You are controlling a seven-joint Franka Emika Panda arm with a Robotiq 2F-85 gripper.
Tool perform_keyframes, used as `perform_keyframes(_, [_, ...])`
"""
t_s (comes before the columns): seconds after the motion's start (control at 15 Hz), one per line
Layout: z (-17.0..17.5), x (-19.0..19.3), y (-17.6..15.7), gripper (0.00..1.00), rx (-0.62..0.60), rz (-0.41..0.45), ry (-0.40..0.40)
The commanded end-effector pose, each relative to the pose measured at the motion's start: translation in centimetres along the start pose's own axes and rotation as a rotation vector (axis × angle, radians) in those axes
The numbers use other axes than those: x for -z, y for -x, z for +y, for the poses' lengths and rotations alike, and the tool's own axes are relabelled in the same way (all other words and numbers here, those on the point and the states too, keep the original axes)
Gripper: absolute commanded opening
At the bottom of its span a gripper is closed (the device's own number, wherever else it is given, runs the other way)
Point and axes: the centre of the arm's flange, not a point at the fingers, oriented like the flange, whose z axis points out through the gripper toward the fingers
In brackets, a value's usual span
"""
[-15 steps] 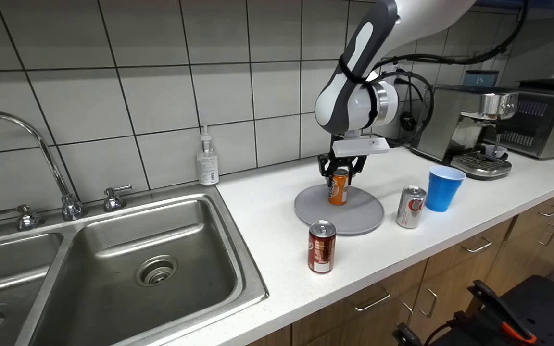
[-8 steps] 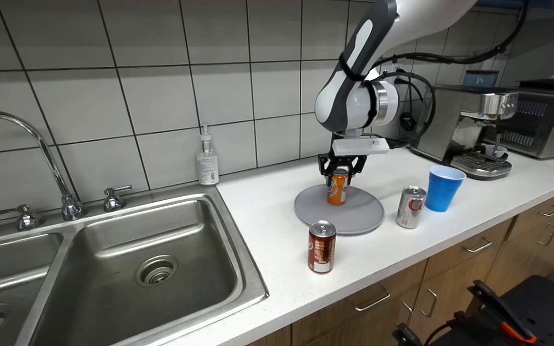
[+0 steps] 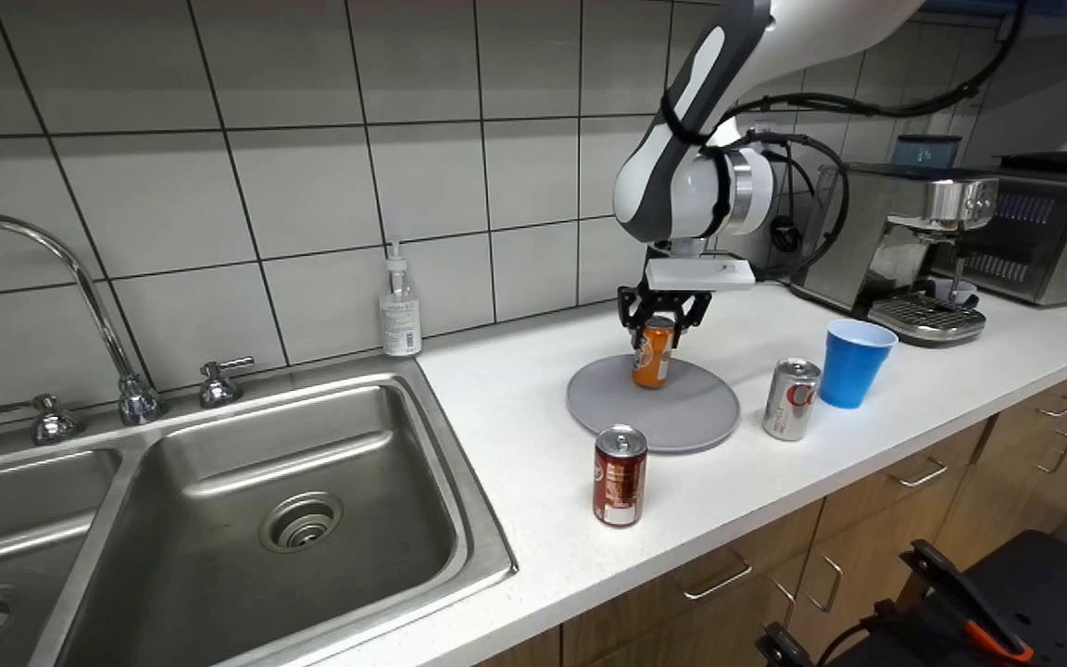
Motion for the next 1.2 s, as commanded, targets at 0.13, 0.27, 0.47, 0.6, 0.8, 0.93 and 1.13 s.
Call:
perform_keyframes(0.13, [1.3,2.3,-1.6,0.38,-0.004,0.027,-0.002])
perform_keyframes(0.27, [1.8,2.6,-2.2,0.38,-0.011,0.036,0.005])
perform_keyframes(0.47, [2.7,2.9,-3.2,0.38,-0.021,0.050,0.015])
perform_keyframes(0.6, [3.4,3.0,-3.9,0.38,-0.031,0.059,0.020])
perform_keyframes(0.8, [4.6,2.9,-5.1,0.38,-0.048,0.064,0.029])
perform_keyframes(0.93, [5.3,2.7,-5.8,0.38,-0.056,0.068,0.039])
perform_keyframes(1.13, [6.3,2.1,-6.9,0.38,-0.068,0.069,0.050])
